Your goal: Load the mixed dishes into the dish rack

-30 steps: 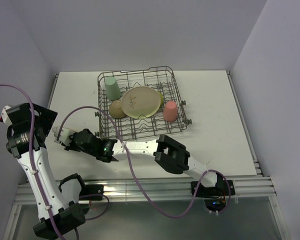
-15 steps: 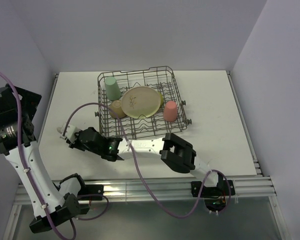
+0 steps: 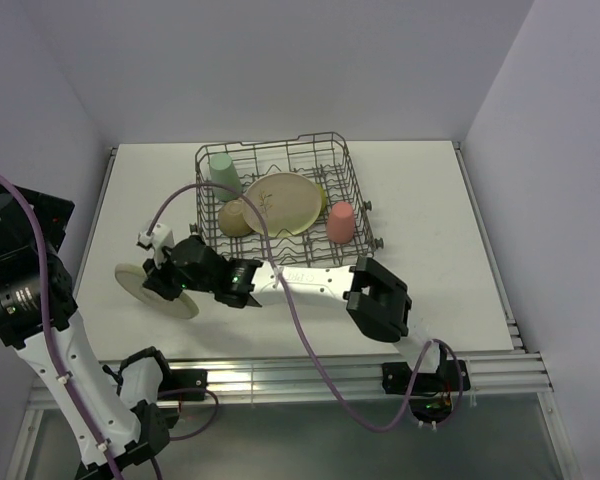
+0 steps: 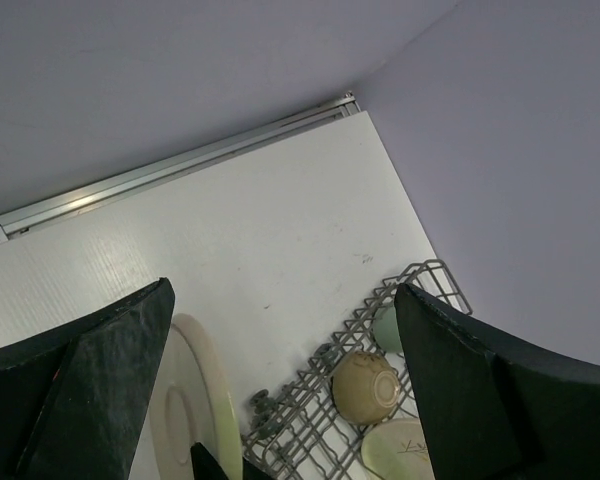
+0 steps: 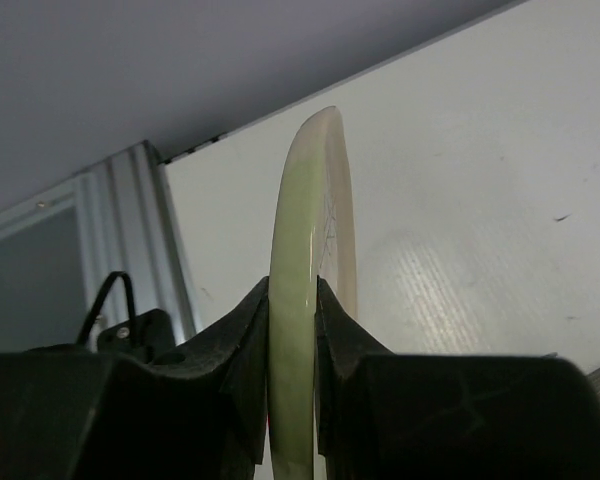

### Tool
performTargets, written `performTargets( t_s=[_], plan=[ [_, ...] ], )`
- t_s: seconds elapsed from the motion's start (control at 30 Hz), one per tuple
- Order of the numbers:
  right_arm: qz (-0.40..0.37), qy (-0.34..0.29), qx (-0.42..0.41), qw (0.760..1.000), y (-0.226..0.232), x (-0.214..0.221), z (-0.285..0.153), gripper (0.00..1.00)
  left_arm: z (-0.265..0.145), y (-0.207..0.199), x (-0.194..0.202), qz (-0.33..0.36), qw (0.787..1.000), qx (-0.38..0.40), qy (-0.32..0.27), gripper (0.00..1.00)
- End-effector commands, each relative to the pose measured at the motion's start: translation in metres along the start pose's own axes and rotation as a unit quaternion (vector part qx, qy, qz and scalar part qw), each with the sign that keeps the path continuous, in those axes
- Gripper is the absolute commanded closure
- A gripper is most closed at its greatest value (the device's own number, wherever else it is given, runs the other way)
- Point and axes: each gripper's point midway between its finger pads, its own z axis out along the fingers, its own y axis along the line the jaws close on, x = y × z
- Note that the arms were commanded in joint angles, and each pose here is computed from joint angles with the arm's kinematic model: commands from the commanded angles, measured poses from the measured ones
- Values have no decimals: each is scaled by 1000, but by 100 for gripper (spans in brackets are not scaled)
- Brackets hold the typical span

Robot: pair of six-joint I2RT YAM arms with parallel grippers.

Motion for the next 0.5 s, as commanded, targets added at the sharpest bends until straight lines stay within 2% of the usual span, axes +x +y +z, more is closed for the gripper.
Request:
performTargets(
  t_s=[0.0,0.27,0.47],
  plan=[
    [54,-164,-60,983,25,-146,-57,100,0,9,5,17,1000,-12,2,1],
    [99,-177,-58,977,13,-168,-87,100,-4,14,8,28,1000,-11,4,1],
    [136,-200,23,970,-21,-206,-137,100,0,19,26,32,999,-4,26,1]
  ],
)
